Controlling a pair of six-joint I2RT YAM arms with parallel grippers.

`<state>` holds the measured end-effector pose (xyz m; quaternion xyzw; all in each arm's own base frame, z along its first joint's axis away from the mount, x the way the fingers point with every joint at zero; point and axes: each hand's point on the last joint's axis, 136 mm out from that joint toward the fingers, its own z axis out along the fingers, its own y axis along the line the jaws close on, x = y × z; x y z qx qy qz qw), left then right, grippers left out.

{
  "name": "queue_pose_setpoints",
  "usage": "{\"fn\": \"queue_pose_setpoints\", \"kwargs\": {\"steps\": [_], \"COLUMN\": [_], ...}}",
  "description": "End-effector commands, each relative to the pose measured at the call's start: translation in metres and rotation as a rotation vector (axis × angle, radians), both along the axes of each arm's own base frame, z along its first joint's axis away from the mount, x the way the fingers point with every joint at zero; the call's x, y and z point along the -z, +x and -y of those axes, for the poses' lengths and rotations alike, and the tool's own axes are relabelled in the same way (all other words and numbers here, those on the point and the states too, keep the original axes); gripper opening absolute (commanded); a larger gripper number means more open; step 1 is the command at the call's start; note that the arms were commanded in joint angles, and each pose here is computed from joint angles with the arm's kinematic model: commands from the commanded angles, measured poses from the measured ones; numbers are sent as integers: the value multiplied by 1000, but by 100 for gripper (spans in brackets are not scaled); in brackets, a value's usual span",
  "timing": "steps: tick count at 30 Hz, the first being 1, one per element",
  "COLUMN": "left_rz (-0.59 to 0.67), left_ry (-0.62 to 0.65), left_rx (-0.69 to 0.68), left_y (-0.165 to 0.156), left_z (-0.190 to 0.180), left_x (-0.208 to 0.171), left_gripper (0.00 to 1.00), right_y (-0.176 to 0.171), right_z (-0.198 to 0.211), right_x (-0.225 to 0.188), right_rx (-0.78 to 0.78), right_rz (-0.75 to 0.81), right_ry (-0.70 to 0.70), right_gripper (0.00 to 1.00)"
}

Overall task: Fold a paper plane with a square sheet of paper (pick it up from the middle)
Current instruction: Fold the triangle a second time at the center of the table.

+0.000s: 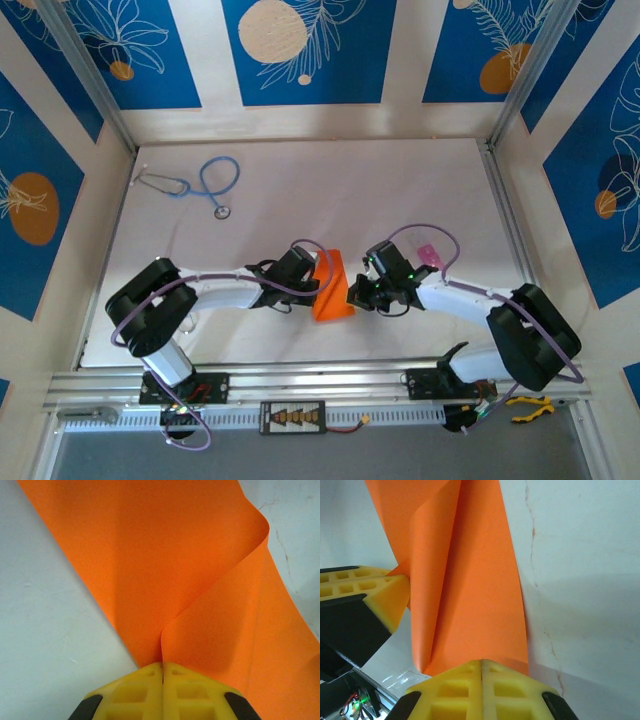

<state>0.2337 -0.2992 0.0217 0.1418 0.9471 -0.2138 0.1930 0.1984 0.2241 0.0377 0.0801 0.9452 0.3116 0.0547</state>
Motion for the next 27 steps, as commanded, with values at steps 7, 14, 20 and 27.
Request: {"fn": "queue_pose_setpoints", "kwargs": {"steps": [7,14,20,27], "left_rz": [6,8,11,12], "left_ry": [11,11,11,6], "left_rx": [6,9,8,12], "left_y": [-1,-1,0,0], "left_z": [-1,-1,-2,0], "left_x": [-5,-5,-6,-7], "left_gripper": [0,0,0,0], "right_y": [-18,-15,2,21], "right_z": [13,10,-25,-47], "right_x": [31,21,-19,-22], "right_rx": [0,-11,-69,-64], "right_rz": [-101,-65,20,7], "right_ry": [-63,-51,134,202], "right_gripper": [5,5,2,0]}}
